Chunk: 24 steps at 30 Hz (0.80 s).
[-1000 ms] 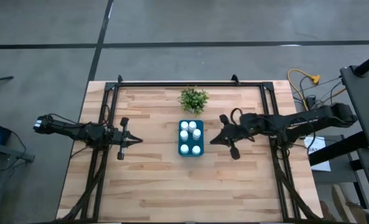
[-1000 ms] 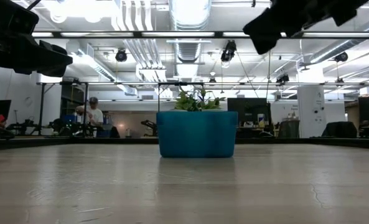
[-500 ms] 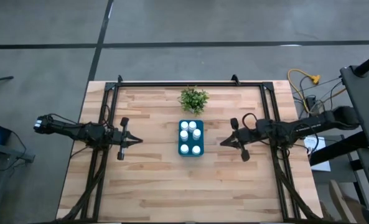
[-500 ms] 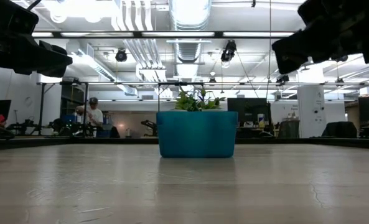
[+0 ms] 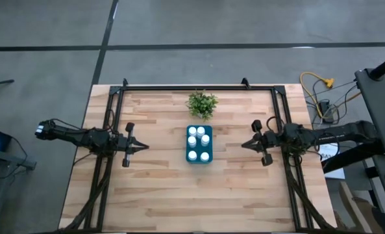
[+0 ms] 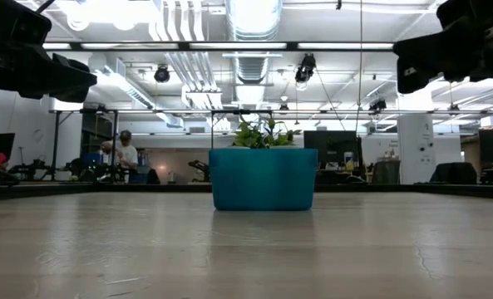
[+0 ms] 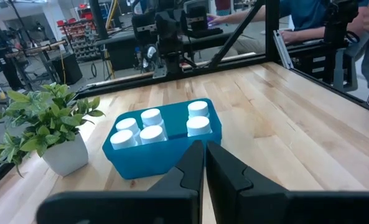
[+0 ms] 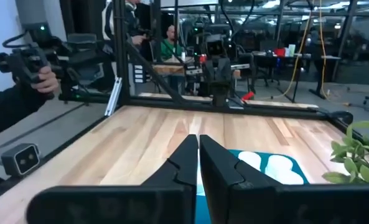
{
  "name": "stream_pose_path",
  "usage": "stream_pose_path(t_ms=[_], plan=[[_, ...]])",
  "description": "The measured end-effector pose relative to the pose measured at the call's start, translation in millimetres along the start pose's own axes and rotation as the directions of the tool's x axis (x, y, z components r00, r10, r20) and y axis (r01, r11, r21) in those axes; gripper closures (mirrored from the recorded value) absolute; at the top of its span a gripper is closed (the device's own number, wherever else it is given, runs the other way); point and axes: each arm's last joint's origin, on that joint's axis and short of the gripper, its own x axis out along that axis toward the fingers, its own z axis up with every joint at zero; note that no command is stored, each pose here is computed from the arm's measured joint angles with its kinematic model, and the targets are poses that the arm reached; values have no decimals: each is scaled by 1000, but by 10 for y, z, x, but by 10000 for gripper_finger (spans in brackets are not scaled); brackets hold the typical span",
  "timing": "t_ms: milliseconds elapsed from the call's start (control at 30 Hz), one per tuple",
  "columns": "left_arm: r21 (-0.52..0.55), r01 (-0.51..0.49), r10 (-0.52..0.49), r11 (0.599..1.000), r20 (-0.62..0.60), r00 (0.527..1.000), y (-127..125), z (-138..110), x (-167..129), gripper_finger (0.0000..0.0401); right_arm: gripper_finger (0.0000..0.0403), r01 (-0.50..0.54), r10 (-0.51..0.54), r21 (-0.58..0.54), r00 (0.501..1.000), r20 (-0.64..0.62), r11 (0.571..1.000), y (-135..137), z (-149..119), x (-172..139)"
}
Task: Pick and place pill bottles into a basket
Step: Return to Home Position
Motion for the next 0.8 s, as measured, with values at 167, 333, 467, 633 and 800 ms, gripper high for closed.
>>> stream_pose_path(t_ms=[167,333,467,633,800], plan=[[0,0,0,1000,0,1000,0,0,0,401,394,-5,5,-27,1000,21,1000,17,100,-97],[1,-2,2,1000,-1,1000,1,0,0,401,394,-4,6,-43,999,44,999,32,195,-188],[1,-2,2,1000,-1,1000,0,-1,1,401,394,-4,6,-48,999,53,999,42,202,-249],[1,-2,2,1000,-1,1000,0,-1,0,401,394,-2,7,-66,997,80,998,51,202,-306],[1,-2,2,1000,-1,1000,0,-1,1,401,394,-1,7,-65,997,79,998,55,167,-342]])
